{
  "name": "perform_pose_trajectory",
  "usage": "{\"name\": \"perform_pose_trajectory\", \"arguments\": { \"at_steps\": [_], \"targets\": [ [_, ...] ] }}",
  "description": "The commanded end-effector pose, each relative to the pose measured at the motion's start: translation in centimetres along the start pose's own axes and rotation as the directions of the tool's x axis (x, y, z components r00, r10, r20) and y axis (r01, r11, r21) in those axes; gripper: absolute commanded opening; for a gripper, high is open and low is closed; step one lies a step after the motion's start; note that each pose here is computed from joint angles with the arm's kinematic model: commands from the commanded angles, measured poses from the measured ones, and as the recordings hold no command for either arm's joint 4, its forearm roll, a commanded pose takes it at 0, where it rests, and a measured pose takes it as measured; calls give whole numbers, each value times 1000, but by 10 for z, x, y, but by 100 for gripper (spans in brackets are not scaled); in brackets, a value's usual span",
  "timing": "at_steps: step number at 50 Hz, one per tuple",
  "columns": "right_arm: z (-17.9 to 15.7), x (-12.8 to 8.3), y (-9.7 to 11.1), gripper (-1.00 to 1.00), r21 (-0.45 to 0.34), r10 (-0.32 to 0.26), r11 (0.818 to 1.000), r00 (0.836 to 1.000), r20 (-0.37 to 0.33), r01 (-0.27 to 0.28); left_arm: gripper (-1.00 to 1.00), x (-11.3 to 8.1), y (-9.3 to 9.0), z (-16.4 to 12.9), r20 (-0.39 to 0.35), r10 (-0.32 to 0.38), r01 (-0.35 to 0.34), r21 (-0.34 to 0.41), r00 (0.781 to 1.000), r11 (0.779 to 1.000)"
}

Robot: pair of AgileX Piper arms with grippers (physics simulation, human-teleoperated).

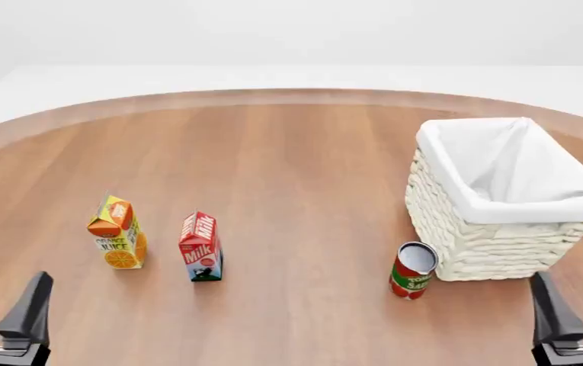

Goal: Pick the milk and place it in the basket.

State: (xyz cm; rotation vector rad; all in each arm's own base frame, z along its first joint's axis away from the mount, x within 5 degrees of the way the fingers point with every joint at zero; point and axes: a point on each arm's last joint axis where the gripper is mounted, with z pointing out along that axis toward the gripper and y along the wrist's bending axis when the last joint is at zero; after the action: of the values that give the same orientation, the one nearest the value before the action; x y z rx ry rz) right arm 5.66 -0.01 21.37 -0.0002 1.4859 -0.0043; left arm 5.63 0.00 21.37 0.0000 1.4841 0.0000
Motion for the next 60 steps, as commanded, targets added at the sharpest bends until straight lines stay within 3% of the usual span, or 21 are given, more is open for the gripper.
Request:
{"name": "perform_pose_trajectory", "arguments": {
  "at_steps": [1,19,29,37,60],
  "targets": [
    [3,0,0,100,0,-6,1000,1000,-10,6,100,-1,0,0,-1,0,0,0,1000,1000],
    [6,-15,4,100,-71,6,997,1000,-27,-8,100,-1,0,0,-1,0,0,0,1000,1000],
    [12,-25,9,100,-130,-21,991,999,-36,17,100,-1,0,0,-1,0,0,0,1000,1000],
    [19,-33,14,100,-189,-69,980,996,-53,58,100,-1,0,0,-1,0,0,0,1000,1000],
    [43,-63,31,100,-324,-130,940,991,-45,108,100,-1,0,0,-1,0,0,0,1000,1000]
  ]
}}
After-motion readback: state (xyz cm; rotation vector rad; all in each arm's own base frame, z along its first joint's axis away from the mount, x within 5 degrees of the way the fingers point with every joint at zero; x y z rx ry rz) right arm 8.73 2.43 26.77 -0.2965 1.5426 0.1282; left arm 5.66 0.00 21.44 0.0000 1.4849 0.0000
